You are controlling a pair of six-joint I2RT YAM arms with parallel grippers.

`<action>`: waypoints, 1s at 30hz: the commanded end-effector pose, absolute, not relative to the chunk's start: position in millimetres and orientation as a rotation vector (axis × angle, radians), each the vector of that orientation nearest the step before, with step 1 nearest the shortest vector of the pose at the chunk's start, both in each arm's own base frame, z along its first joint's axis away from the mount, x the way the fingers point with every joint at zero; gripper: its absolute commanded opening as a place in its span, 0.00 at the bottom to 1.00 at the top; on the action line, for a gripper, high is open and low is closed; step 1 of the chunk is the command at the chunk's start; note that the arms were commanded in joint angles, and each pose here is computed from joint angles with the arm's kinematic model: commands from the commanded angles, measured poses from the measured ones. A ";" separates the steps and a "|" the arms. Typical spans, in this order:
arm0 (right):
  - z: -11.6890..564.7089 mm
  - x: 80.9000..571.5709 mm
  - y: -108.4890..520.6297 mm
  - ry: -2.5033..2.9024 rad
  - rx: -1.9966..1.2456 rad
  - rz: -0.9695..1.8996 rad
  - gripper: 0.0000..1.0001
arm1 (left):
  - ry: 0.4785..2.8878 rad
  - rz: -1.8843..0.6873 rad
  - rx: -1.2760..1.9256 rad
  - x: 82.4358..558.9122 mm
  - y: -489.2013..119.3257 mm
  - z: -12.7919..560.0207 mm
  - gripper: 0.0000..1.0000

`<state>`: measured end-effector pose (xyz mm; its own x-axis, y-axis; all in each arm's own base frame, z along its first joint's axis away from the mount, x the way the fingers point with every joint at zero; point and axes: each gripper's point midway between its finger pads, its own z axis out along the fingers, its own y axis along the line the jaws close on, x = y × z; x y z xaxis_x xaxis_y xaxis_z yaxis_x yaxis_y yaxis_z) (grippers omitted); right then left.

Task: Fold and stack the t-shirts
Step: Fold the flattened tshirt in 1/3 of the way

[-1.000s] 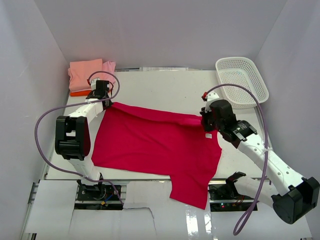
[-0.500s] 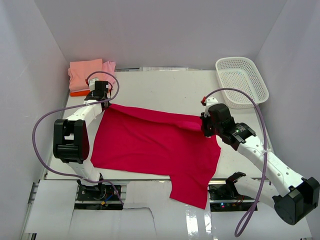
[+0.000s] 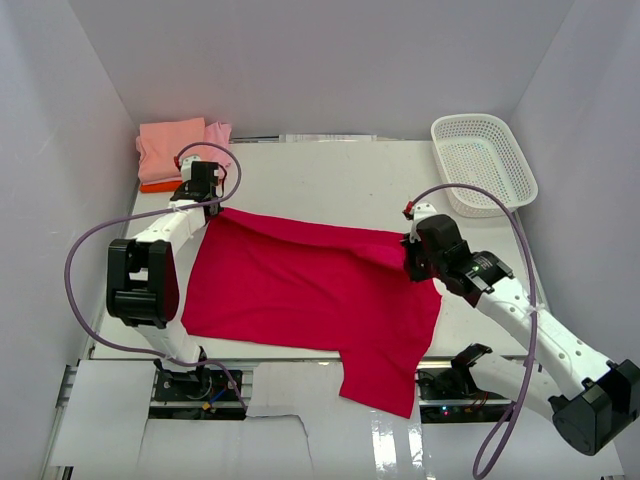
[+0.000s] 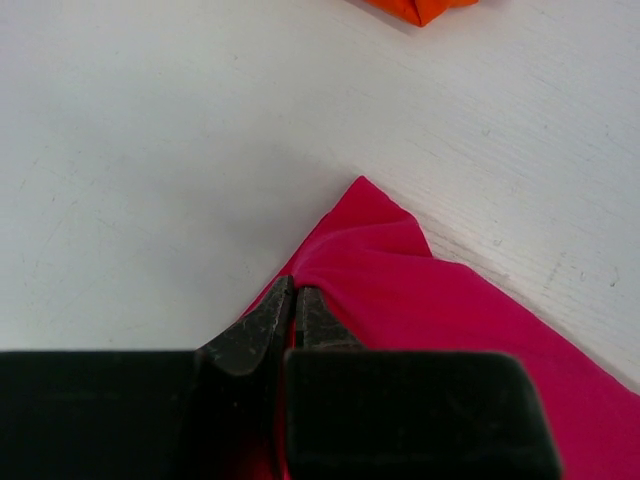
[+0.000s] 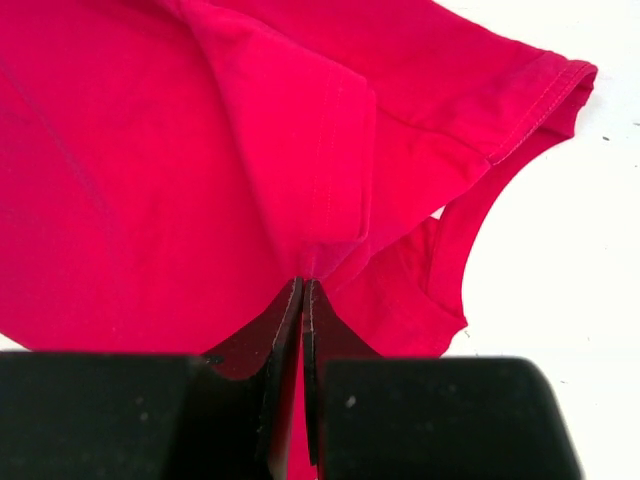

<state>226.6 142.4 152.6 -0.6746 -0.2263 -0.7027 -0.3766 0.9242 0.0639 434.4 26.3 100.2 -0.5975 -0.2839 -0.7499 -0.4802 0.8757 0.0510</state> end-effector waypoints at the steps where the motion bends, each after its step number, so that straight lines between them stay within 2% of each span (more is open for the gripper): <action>1: 163.4 226.0 139.2 2.315 -0.399 0.253 0.08 | 2.163 0.300 -0.531 439.3 25.7 141.2 0.00; 22: 163.4 214.9 135.6 2.322 -0.409 0.271 0.08 | 2.183 0.411 -0.490 424.6 24.5 148.8 0.00; 30: 165.1 208.2 138.6 2.336 -0.433 0.302 0.08 | 2.216 0.440 -0.500 410.0 26.5 134.7 0.00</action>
<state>213.1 134.9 157.4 -0.6793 -0.2245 -0.6987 -0.3758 0.9242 0.0685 418.4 22.7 114.5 -0.6352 -0.2082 -0.7438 -0.4623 0.8739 0.1502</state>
